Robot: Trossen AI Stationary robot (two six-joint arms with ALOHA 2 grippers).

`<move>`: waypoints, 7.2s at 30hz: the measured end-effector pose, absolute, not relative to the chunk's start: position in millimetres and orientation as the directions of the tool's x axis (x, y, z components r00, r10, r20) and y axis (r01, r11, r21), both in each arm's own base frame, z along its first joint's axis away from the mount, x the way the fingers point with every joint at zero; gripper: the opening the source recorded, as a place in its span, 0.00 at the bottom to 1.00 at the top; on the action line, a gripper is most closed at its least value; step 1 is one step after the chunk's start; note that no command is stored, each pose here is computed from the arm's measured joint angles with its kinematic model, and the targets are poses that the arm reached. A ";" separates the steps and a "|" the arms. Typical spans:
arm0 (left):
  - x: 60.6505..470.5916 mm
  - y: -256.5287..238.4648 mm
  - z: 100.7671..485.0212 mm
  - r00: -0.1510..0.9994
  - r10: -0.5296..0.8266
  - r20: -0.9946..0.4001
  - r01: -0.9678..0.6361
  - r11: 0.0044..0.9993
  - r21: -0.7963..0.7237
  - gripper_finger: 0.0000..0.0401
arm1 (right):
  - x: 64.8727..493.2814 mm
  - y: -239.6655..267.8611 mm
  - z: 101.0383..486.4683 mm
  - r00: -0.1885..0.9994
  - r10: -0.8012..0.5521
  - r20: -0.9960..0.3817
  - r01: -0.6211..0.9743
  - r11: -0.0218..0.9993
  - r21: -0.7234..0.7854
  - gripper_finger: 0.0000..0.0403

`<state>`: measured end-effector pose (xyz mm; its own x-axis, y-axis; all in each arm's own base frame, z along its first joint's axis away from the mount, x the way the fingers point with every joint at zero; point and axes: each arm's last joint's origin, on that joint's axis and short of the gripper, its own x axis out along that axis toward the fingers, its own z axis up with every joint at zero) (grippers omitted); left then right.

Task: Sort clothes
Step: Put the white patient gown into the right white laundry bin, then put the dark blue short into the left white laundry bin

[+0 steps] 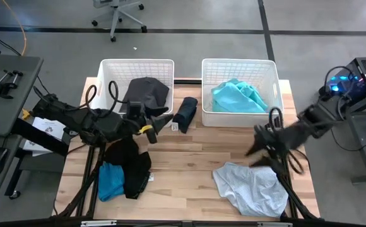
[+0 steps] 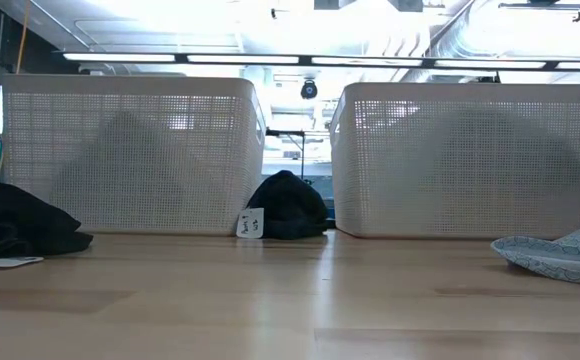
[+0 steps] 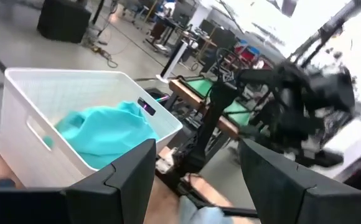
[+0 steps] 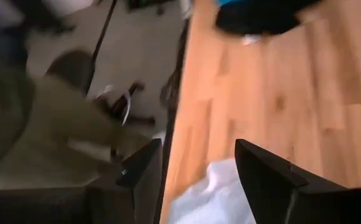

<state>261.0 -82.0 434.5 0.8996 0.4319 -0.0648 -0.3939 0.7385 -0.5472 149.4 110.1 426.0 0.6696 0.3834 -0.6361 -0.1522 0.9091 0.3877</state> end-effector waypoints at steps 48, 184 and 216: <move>259.1 -93.1 394.3 0.882 -0.083 -0.463 -0.048 0.964 -0.263 0.54 | 183.5 134.2 142.7 -0.363 0.256 -0.896 0.619 0.785 -0.026 0.53; 409.9 -36.1 277.5 0.454 0.426 -0.783 -0.392 0.884 0.254 0.50 | 175.9 127.5 321.9 0.740 -0.168 -0.652 0.486 0.803 0.344 0.44; 432.1 5.6 117.2 0.177 0.363 -0.915 -0.758 0.643 0.109 0.17 | 175.3 127.2 321.6 0.735 -0.168 -0.657 0.464 0.831 0.306 0.44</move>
<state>432.1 5.6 117.2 0.1765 0.3626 -0.9151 -0.7579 0.6432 0.1087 175.3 127.2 321.6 0.7351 -0.1684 -0.6568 0.4638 0.8314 0.3059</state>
